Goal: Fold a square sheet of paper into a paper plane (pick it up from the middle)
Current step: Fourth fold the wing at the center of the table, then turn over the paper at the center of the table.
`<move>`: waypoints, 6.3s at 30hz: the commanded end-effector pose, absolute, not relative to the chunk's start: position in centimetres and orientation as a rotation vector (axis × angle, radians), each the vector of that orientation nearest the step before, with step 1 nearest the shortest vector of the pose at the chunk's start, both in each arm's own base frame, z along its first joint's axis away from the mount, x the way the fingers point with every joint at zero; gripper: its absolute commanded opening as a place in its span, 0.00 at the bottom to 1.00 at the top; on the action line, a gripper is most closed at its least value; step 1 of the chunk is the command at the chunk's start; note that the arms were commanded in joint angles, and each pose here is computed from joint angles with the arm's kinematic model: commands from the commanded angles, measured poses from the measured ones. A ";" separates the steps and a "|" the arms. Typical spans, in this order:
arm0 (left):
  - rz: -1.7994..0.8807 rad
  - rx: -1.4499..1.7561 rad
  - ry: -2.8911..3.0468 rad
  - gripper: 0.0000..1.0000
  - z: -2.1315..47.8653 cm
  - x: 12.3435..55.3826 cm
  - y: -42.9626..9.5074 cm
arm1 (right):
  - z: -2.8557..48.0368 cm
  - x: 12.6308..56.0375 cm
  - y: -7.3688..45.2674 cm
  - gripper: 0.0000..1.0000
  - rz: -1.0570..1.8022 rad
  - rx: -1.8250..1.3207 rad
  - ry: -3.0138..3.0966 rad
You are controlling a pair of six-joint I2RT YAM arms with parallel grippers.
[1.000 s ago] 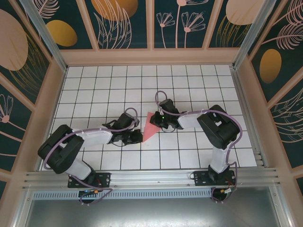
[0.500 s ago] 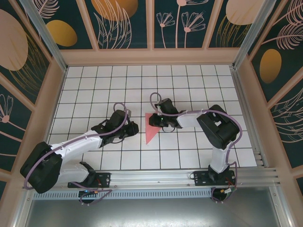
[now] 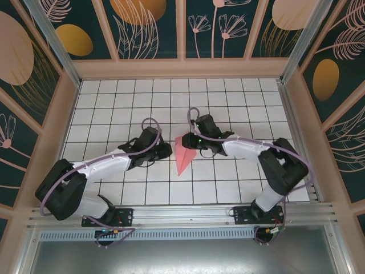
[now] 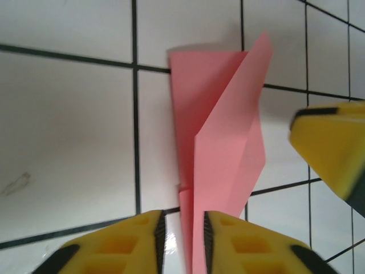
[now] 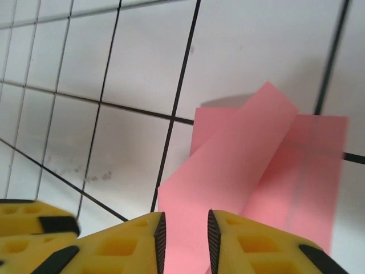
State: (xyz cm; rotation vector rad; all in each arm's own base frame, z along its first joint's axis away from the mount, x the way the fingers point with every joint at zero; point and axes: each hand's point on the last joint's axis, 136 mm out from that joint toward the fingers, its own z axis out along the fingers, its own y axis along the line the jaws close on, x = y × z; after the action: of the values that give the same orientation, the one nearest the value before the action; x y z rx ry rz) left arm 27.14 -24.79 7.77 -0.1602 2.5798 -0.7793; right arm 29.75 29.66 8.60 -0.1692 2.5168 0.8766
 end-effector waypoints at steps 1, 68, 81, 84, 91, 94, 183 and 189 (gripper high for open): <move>-0.791 -0.104 2.578 0.33 8.4 28.1 -25.8 | 7.2 29.8 25.7 0.32 0.805 0.105 2.544; -0.686 0.002 2.848 0.24 -0.3 27.8 -27.6 | 5.3 29.5 30.9 0.44 1.292 0.267 2.586; -0.689 -0.011 2.837 0.24 0.0 27.7 -27.4 | 6.2 30.1 32.4 0.46 1.368 0.169 2.513; -0.689 -0.015 2.835 0.24 0.1 27.6 -27.3 | 5.8 30.2 32.4 0.45 1.349 0.168 2.528; -0.707 -0.022 2.818 0.24 0.6 27.7 -27.4 | 4.7 30.2 32.7 0.34 1.319 0.156 2.551; -0.709 -0.026 2.814 0.23 0.6 27.7 -27.4 | 4.6 30.3 33.2 0.30 1.324 0.133 2.552; -0.977 -0.322 2.550 0.66 7.0 29.2 -25.8 | 1.8 30.5 27.6 0.14 1.249 0.399 2.572; -1.086 -0.353 2.559 0.62 6.0 29.7 -27.1 | 2.0 30.9 27.4 0.15 1.174 0.351 2.594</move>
State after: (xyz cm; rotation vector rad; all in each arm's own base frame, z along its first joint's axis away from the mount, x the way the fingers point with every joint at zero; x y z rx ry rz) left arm 28.77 -25.63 4.86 -0.3654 2.5982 -0.9688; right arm 30.91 27.95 2.34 0.3325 2.5675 1.2452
